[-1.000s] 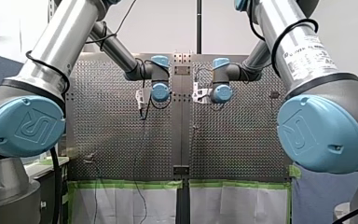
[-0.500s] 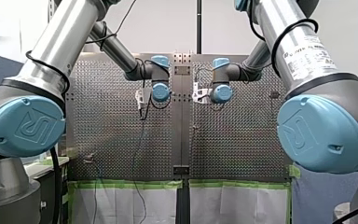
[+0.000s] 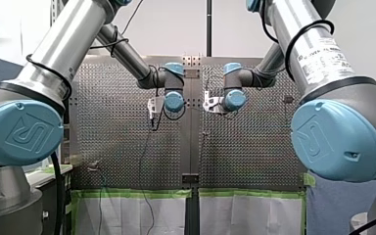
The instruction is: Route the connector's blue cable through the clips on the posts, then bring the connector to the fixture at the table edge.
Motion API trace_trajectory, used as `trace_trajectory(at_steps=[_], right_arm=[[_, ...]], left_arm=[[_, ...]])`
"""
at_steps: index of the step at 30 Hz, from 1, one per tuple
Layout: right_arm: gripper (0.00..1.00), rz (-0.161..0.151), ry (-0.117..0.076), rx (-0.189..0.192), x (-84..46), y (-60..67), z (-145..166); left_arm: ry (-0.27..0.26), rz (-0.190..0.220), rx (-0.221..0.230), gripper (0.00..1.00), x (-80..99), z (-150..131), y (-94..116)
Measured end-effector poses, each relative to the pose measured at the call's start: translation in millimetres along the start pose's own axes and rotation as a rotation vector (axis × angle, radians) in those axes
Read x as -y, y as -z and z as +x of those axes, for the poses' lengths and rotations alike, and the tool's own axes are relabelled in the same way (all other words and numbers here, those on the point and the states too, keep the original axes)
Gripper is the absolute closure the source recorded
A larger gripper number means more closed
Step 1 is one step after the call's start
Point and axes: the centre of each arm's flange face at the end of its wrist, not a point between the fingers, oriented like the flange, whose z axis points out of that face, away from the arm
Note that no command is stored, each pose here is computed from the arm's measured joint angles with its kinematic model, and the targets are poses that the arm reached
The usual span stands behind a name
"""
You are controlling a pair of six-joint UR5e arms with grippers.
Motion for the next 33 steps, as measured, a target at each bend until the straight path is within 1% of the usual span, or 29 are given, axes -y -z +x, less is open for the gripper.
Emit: trace_trajectory(at_steps=[3, 8, 13, 17, 20, 23, 28, 33], right_arm=[[1.0, -0.007, 0.003, 0.019, -2.1, 3.4, -7], [1.0, -0.013, 0.007, 0.037, -3.4, 8.1, -16], [1.0, -0.009, 0.013, 0.052, -0.3, 13.6, -25], [1.0, -0.008, 0.025, 0.065, 2.1, 18.0, -29], [1.0, -0.012, 0.03, 0.063, 2.5, 23.3, -27], [1.0, -0.016, 0.03, 0.054, 2.2, 30.4, -23], [1.0, -0.018, 0.03, 0.045, 1.3, 44.2, -17], [1.0, -0.018, 0.03, 0.049, 0.5, 55.1, -24]], left_arm=[[-0.006, -0.002, -0.014, 1.0, 1.0, 12, 3], [-0.008, 0.0, -0.021, 1.0, -1.3, 27, 10], [-0.011, 0.005, -0.023, 1.0, -5.2, 40, 19], [-0.013, 0.013, -0.026, 1.0, -4.5, 47, 26], [-0.015, 0.024, -0.029, 1.0, -0.9, 49, 30], [-0.02, 0.036, -0.037, 1.0, 4.0, 55, 35], [-0.036, 0.048, -0.065, 1.0, 10.2, 76, 41], [-0.042, 0.057, -0.079, 1.0, 13.8, 91, 50]])
